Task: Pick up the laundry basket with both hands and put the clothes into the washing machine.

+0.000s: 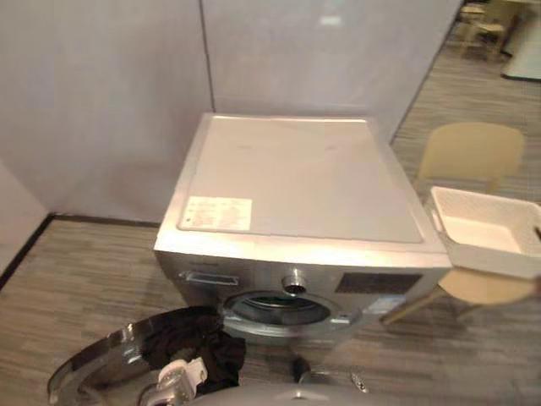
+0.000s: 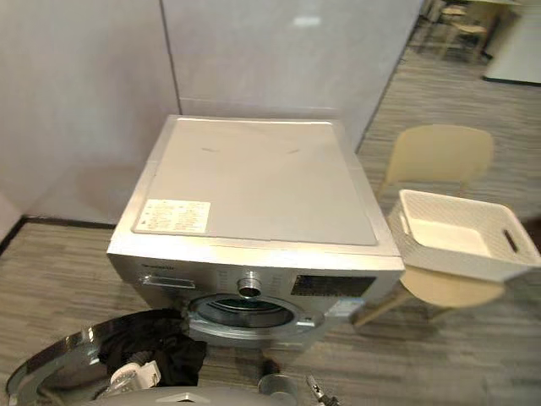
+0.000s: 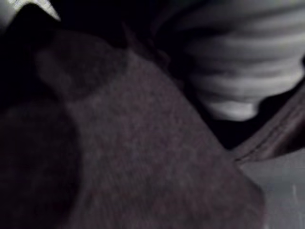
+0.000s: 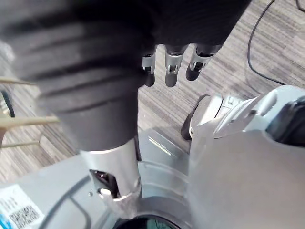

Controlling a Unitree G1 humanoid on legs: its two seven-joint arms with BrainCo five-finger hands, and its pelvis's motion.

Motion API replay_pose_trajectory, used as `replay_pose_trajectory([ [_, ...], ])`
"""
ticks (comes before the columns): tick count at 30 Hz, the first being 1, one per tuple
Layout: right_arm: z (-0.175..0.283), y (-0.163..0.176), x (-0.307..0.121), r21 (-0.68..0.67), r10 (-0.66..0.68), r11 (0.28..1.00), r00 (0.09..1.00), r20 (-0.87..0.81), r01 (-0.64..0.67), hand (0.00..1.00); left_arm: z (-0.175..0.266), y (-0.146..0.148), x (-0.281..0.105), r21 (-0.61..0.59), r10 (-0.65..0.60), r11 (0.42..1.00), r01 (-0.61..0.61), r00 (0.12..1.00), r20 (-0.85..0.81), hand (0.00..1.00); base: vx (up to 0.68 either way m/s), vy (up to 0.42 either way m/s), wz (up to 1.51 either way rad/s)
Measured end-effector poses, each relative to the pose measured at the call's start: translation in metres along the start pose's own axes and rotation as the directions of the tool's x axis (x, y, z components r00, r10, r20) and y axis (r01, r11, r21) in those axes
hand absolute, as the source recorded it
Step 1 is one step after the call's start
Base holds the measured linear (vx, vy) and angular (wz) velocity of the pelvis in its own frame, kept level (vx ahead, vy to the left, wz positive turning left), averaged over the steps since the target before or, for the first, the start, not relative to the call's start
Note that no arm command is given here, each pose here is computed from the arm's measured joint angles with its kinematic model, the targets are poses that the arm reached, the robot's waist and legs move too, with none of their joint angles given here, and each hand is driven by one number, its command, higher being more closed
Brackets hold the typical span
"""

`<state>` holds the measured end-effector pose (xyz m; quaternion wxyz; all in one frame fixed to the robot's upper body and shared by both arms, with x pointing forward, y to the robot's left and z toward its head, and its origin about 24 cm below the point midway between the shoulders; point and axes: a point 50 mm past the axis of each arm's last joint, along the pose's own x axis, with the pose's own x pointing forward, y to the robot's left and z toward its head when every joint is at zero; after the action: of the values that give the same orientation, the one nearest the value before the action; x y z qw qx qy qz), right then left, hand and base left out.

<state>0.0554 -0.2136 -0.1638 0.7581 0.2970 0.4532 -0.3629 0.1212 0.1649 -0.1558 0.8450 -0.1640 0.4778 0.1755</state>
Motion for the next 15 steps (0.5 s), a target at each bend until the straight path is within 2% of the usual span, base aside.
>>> replay_pose_trajectory([
  [3,-0.004,-0.002,-0.001,-0.011,-0.006,1.0,1.0,-0.013,0.006,0.0,0.003,0.003,0.0,0.002,0.009,1.0,-0.009,1.0,0.007,1.0,0.04,-0.033,-0.52],
  [6,-0.005,0.004,0.001,-0.048,0.004,0.999,1.0,-0.031,-0.006,0.0,0.003,0.002,0.001,0.062,-0.011,0.998,0.011,1.0,-0.002,1.0,0.03,-0.192,-0.33],
  [9,0.004,0.0,0.004,-0.067,-0.011,0.998,1.0,-0.022,0.01,0.0,-0.003,-0.022,0.0,0.12,-0.097,0.988,0.099,0.995,-0.021,1.0,-0.06,-0.18,0.37],
  [11,0.006,0.003,0.005,-0.082,-0.006,0.997,1.0,-0.024,0.004,0.0,0.0,-0.024,0.0,0.136,-0.111,0.984,0.112,0.994,-0.01,1.0,-0.14,-0.101,0.28],
  [15,0.033,0.054,0.01,-0.195,0.15,0.971,0.987,0.059,-0.136,0.0,0.036,-0.029,0.004,0.145,-0.13,0.983,0.113,0.985,0.11,1.0,-0.23,-0.055,-0.14],
])
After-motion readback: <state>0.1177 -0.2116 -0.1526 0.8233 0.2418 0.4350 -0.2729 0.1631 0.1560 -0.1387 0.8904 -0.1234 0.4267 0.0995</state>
